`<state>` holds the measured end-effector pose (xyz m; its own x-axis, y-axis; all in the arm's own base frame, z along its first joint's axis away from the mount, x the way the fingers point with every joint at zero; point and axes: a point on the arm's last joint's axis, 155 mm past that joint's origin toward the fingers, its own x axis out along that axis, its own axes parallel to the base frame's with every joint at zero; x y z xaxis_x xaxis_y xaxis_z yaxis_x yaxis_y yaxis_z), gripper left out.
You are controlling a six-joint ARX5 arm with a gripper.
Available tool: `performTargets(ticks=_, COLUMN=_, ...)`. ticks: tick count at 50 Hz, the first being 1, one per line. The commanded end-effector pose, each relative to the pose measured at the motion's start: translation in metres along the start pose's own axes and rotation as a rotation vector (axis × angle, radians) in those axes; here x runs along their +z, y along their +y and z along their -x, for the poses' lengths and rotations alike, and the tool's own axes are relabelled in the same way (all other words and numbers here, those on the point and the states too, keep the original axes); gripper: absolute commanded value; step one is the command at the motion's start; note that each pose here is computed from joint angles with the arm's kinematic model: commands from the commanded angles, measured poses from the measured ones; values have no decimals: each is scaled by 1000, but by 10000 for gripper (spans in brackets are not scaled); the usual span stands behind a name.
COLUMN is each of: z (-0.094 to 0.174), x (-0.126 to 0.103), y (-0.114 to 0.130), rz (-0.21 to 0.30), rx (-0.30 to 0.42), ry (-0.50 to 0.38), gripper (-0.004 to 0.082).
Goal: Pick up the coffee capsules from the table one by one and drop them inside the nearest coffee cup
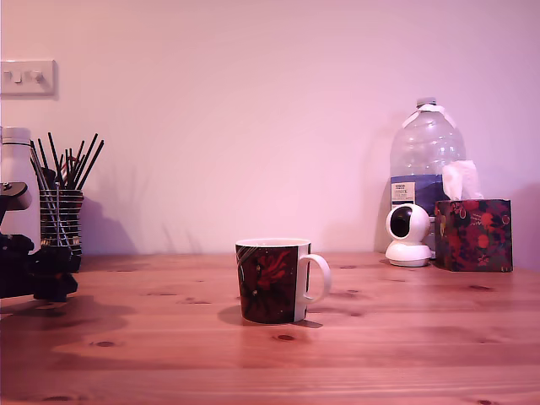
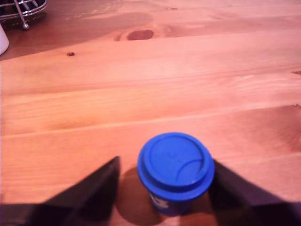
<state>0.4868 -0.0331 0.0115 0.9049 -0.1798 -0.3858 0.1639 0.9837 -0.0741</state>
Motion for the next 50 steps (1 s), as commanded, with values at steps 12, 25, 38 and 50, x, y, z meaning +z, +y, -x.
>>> performTargets(ticks=12, z=-1, x=-1, y=-9, rz=-5, rx=-47, ry=-4, gripper=212)
performTargets(ticks=25, z=12, x=27, y=-31, rz=14, rx=-151, ry=-23, gripper=213)
performTargets(ticks=38, z=33, x=54, y=-50, rz=10, rx=-216, ry=-14, gripper=213)
performTargets(ticks=50, z=54, x=73, y=-75, rz=-7, rx=-288, ry=-5, gripper=213)
